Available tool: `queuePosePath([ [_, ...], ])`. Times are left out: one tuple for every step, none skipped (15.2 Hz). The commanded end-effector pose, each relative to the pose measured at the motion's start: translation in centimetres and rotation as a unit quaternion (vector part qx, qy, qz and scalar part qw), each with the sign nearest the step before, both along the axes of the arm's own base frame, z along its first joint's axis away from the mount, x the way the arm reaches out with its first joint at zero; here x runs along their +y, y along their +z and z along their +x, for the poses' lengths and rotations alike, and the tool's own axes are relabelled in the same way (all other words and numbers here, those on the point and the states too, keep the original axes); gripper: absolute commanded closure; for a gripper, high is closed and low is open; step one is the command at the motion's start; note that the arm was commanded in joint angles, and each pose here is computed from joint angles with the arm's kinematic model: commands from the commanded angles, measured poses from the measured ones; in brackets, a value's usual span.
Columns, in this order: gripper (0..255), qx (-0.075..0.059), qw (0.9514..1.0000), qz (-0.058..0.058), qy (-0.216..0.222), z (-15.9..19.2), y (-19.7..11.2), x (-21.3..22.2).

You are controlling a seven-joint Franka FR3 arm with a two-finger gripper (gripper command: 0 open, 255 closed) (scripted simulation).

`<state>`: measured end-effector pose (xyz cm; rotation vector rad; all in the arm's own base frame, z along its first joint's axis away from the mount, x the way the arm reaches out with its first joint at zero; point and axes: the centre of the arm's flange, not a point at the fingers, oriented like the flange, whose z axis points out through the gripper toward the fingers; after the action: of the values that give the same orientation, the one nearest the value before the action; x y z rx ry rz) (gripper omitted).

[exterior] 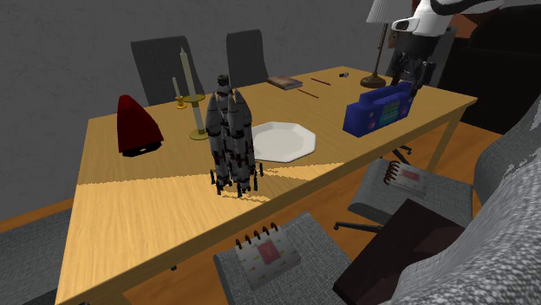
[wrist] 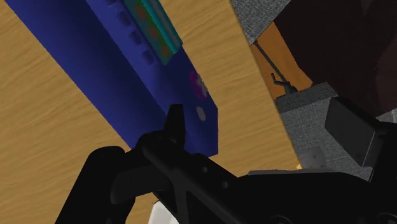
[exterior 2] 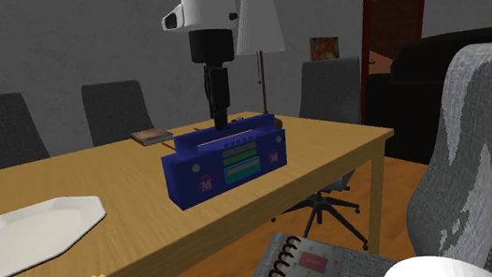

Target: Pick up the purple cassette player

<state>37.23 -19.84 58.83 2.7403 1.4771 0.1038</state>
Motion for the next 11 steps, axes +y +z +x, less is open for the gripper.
queuePosePath([
  [0,0.006,0.9985,0.0,0.054,1.8,-0.9,-2.2],
  [0,0.009,0.9969,0.001,0.079,2.8,-1.1,-3.3],
  [0,0.012,0.9946,0.002,0.103,3.8,-1.2,-4.3],
  [0,0.015,0.9918,0.003,0.127,4.8,-1.4,-5.2],
  [0,0.017,0.9884,0.003,0.151,5.9,-1.6,-6.1],
  [0,0.02,0.9844,0.004,0.175,7.1,-1.8,-7.0],
  [0,0.023,0.9797,0.005,0.199,8.3,-2.0,-7.7],
  [0,0.024,0.9776,0.005,0.209,8.8,-2.0,-8.1],
  [0,0.024,0.9776,0.005,0.209,8.8,-2.6,-8.1],
  [0,0.024,0.9776,0.005,0.209,8.8,-3.1,-8.1],
  [0,0.024,0.9776,0.005,0.209,8.8,-3.6,-8.1],
])
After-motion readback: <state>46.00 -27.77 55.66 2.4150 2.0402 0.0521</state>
